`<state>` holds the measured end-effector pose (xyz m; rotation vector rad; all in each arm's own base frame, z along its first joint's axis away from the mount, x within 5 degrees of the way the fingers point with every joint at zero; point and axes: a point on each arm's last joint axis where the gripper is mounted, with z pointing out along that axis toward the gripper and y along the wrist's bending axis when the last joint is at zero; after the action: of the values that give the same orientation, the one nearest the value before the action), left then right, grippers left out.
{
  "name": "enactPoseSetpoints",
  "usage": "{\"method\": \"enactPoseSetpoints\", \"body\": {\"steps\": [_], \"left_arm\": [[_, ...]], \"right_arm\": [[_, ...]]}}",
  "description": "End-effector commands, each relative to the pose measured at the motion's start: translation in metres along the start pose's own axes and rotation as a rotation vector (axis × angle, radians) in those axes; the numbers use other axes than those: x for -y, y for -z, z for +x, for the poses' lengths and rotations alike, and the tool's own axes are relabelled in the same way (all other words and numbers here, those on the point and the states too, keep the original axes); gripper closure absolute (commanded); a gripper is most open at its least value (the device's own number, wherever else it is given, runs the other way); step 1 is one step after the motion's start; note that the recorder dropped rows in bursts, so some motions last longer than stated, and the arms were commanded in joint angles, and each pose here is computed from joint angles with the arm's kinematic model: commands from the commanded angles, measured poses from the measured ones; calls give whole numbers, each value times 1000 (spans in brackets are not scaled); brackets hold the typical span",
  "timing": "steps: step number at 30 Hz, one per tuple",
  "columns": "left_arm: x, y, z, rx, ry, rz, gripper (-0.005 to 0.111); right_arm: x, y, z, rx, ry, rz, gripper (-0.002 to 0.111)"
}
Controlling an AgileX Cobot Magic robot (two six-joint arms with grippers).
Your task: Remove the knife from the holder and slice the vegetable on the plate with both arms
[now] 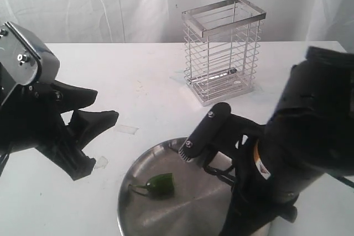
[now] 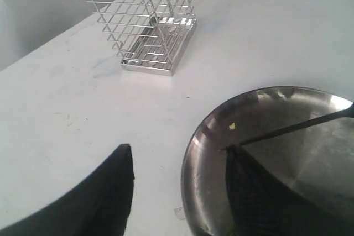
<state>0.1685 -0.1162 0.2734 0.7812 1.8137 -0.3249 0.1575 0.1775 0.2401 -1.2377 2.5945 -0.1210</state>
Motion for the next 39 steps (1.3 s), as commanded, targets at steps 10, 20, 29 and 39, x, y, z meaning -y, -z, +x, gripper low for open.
{"method": "enactPoseSetpoints", "body": {"steps": [10,20,29,39], "left_arm": [[13,-13,11,-64,29,143,54],[16,-52,45,-248,-134,193,41],[20,-80,58,-323,-220,276,41],[20,-125,60,-367,-201,330,41]], "right_arm": [[-11,-17,24,172,-313,-114,108],[-19,-40,36,272,-383,-178,108],[-11,-50,45,274,-428,-151,108],[-11,-50,43,299,-426,-160,108]]}}
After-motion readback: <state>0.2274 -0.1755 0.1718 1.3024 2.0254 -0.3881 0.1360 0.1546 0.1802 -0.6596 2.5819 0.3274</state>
